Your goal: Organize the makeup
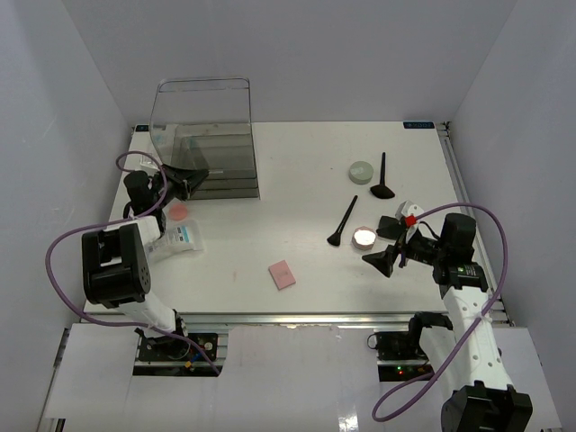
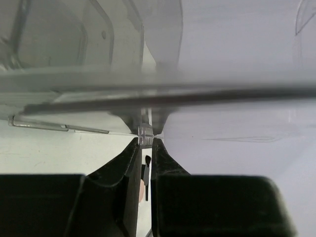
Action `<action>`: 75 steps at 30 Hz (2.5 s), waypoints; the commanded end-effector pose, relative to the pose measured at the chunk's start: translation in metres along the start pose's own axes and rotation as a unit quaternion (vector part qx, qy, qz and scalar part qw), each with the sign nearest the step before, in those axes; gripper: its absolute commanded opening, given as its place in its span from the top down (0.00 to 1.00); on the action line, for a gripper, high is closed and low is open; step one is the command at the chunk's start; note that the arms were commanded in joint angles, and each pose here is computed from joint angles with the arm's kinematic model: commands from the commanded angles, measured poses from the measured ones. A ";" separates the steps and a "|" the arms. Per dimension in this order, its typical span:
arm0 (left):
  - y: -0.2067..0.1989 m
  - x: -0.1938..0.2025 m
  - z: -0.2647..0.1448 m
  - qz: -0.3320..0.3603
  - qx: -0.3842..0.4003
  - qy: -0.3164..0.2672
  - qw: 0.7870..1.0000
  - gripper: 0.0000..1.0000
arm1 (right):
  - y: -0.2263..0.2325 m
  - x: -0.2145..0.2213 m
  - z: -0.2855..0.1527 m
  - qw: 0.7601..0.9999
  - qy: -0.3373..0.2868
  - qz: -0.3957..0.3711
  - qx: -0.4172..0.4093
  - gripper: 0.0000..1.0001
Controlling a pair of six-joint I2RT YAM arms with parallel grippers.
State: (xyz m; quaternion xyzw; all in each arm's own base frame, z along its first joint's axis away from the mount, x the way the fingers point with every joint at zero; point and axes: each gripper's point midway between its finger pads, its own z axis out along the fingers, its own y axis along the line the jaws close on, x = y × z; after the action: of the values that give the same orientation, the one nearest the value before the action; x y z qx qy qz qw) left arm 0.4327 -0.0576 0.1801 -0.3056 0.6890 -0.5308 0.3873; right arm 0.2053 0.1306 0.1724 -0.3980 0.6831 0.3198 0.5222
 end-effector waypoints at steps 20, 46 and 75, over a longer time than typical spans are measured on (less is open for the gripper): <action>-0.162 0.017 -0.069 0.113 0.169 0.000 0.979 1.00 | 0.058 -0.006 0.131 0.964 0.248 0.038 -0.085 0.10; -0.184 0.020 -0.081 0.105 0.188 0.000 0.977 1.00 | 0.132 0.093 0.217 0.904 0.418 0.056 0.074 0.10; -0.191 0.018 -0.081 0.103 0.197 -0.001 0.975 1.00 | 0.109 0.119 0.209 0.899 0.435 0.035 0.036 0.45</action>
State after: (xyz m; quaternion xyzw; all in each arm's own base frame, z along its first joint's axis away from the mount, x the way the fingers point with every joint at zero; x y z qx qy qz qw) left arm 0.3667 -0.0748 0.3349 -0.2052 0.6166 -0.6094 0.4543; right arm 0.1875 0.3497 0.0220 -0.4268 0.8781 0.1249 0.1766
